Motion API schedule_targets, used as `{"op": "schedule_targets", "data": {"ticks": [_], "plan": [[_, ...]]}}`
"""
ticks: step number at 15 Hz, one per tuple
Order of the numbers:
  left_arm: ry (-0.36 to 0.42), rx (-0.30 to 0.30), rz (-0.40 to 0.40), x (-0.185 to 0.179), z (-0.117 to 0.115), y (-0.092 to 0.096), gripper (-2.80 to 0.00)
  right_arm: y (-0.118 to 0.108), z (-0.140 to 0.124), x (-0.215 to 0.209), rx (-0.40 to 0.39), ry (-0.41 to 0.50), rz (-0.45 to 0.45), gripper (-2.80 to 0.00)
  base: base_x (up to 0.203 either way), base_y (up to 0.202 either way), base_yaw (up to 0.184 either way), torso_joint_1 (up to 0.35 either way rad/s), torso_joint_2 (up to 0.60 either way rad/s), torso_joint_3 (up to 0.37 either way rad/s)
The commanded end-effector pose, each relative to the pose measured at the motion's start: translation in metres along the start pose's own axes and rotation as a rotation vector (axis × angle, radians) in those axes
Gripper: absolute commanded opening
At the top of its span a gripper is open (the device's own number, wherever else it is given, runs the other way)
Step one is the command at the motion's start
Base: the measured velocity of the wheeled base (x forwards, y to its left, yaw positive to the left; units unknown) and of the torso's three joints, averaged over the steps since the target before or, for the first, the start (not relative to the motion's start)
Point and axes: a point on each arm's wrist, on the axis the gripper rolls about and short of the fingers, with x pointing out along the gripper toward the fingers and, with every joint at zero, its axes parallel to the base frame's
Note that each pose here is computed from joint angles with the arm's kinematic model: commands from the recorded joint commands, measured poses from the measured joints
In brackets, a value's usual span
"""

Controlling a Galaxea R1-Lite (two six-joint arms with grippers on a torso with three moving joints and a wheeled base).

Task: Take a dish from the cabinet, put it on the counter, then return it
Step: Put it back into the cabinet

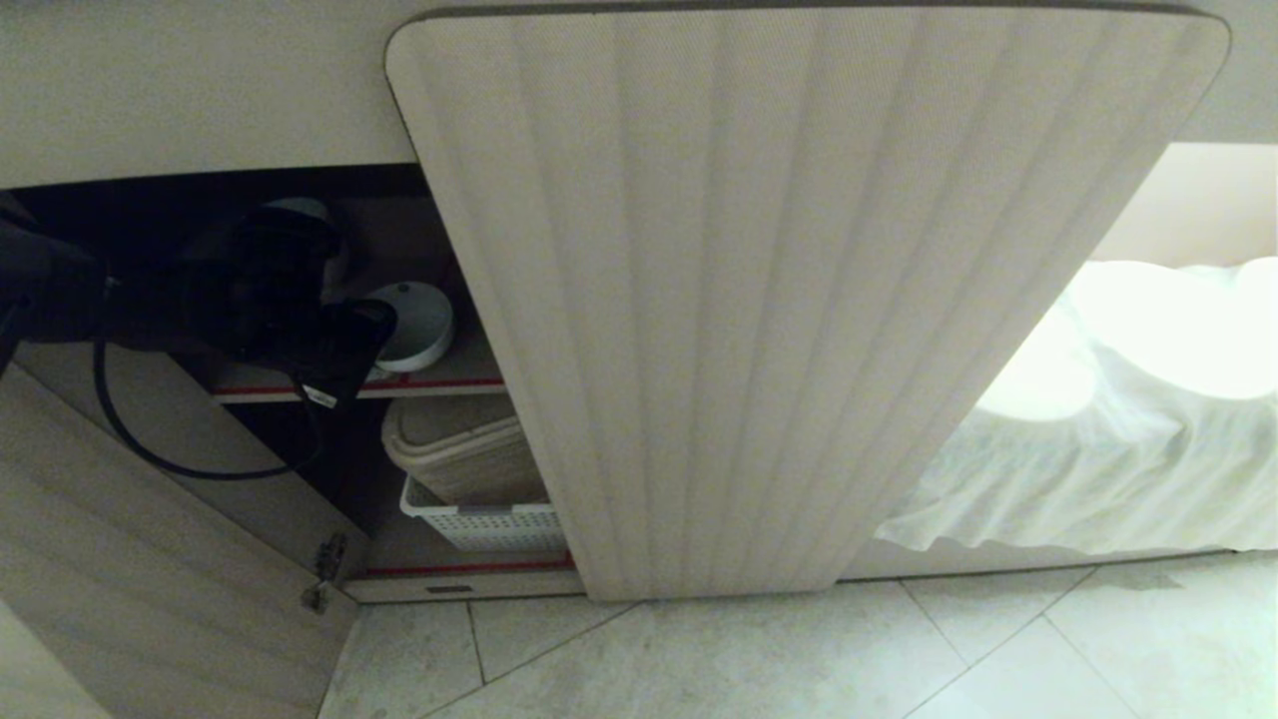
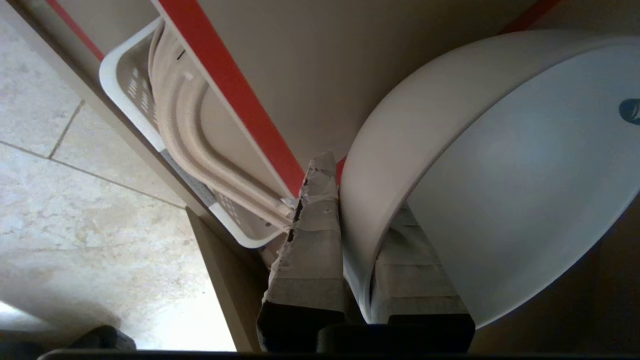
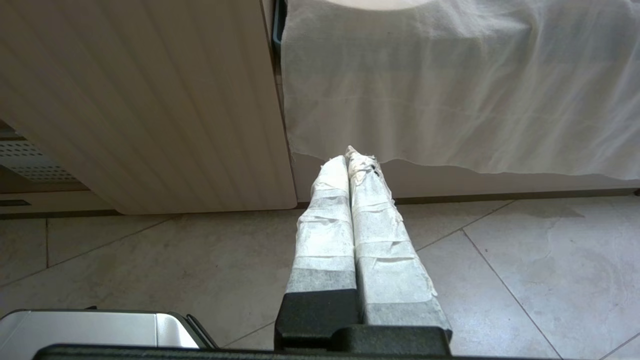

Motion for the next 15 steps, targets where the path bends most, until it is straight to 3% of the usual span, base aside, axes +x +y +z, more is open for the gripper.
{"op": "schedule_targets", "data": {"ticks": [1, 7, 15], "plan": [[0.003, -0.01, 0.008, 0.006, 0.0, 0.001, -2.8, 0.0, 0.0, 0.0, 0.0, -0.001, -0.001, -2.8, 0.0, 0.0, 0.0, 0.0, 0.0, 0.0], [0.008, -0.044, 0.009, 0.006, 0.005, -0.013, -2.8, 0.0, 0.0, 0.0, 0.0, 0.0, -0.001, -2.8, 0.0, 0.0, 0.0, 0.0, 0.0, 0.0], [0.004, -0.049, -0.002, 0.004, 0.007, -0.019, -2.8, 0.0, 0.0, 0.0, 0.0, -0.001, 0.0, -2.8, 0.0, 0.0, 0.0, 0.0, 0.0, 0.0]]}}
